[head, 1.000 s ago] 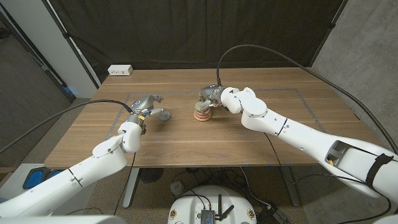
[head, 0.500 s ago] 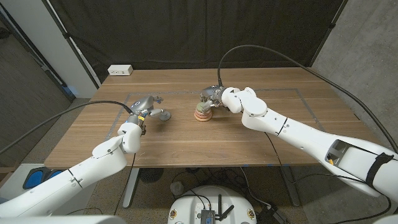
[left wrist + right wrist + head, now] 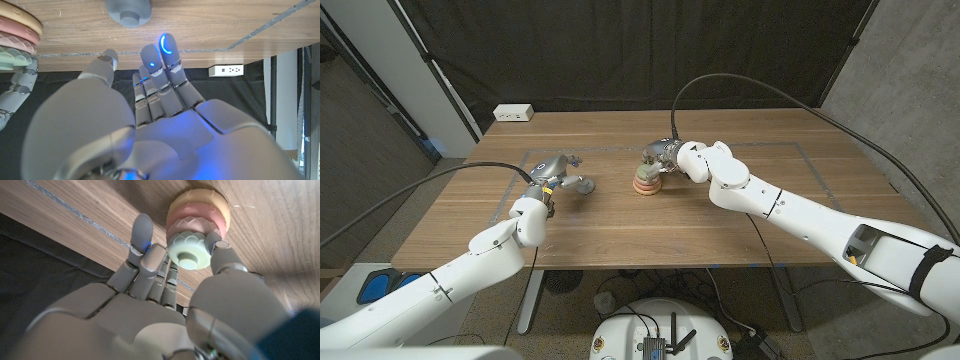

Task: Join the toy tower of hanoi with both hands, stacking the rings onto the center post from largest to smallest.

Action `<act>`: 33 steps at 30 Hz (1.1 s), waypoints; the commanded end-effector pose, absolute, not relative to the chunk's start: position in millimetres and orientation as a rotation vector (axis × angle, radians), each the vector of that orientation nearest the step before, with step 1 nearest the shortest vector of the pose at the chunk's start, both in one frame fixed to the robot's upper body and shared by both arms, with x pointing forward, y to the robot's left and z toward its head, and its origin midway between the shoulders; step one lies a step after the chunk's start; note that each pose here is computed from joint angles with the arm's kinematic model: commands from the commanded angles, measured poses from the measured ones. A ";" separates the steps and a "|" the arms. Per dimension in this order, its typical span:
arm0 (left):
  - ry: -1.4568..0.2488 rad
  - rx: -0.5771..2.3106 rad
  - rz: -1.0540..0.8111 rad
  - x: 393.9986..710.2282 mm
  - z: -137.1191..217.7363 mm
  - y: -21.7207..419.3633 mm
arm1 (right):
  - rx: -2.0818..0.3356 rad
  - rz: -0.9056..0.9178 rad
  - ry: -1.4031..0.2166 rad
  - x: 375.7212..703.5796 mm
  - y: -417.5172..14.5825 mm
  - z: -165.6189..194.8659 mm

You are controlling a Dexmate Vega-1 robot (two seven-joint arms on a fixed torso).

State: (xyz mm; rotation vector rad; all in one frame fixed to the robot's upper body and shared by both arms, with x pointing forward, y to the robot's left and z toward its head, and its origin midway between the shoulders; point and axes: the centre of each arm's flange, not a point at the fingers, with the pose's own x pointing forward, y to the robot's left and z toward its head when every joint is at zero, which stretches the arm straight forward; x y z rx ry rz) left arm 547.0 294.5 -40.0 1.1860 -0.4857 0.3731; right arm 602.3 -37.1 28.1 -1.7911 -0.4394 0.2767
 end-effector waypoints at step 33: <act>-0.492 1.186 0.377 541.1 -40.9 292.1 | -1.876 0.267 -0.389 594.8 -38.3 28.4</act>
